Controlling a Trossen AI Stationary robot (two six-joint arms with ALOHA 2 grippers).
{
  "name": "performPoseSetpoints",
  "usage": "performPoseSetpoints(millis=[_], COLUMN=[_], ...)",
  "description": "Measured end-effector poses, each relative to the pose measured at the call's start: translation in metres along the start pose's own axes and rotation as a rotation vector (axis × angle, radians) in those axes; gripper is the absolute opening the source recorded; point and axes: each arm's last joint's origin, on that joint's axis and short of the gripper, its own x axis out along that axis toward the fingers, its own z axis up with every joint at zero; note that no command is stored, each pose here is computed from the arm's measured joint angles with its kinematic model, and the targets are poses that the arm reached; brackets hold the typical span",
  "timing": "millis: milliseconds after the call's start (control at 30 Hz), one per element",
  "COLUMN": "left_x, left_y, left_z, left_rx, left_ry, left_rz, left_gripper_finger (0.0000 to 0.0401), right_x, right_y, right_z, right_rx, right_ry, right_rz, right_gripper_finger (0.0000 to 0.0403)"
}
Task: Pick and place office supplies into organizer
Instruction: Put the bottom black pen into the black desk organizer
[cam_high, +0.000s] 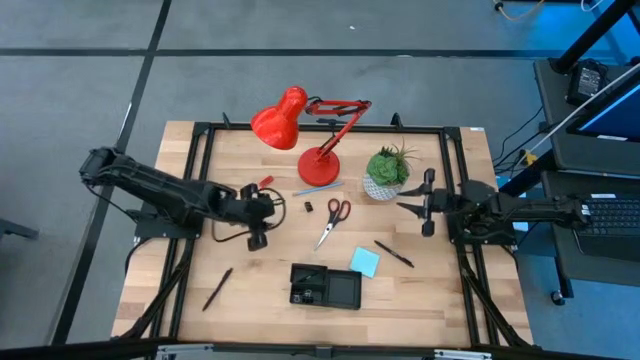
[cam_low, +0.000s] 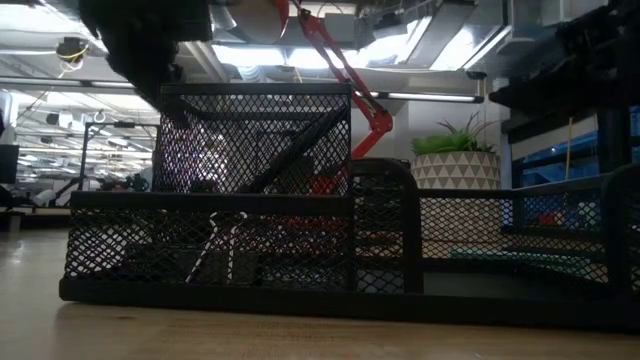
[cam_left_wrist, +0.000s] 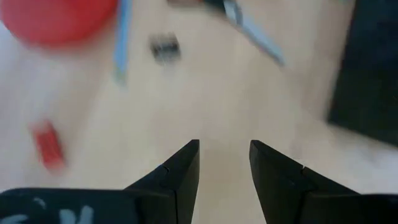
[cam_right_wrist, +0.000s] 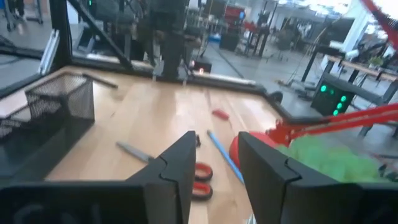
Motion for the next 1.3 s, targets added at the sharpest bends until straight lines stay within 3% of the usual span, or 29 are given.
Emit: performPoseSetpoints(millis=[200,333,567,767,1033,1300], left_x=[0.005,0.020,0.052,0.078,0.097,0.116], left_y=[-0.016,-0.025,-0.037,-0.037,-0.024,-0.019], left_z=[0.006,0.003,-0.008,-0.017,-0.030,-0.035], left_rx=[-0.290,-0.468,-0.646,-0.592,-0.563,-0.486], left_ry=[0.476,0.721,1.068,1.178,1.363,1.393], left_rz=[-0.052,-0.097,-0.143,-0.134,-0.012,-0.060], left_gripper_finger=[0.0136,0.0136,0.0136,0.0136,0.0136,0.0136], right_x=[0.000,0.000,0.000,0.000,0.000,-0.001], right_y=[0.000,0.000,0.000,0.000,0.000,0.001], right_z=[-0.006,-0.006,-0.006,-0.007,-0.008,-0.011], right_rx=[-0.007,-0.011,-0.030,-0.030,-0.006,-0.008], right_ry=[0.067,0.069,0.071,0.080,0.088,0.124], right_rz=[-0.028,-0.028,-0.027,-0.025,-0.025,-0.018], right_gripper_finger=[0.0123,0.0123,0.0123,0.0123,0.0123,0.0123])
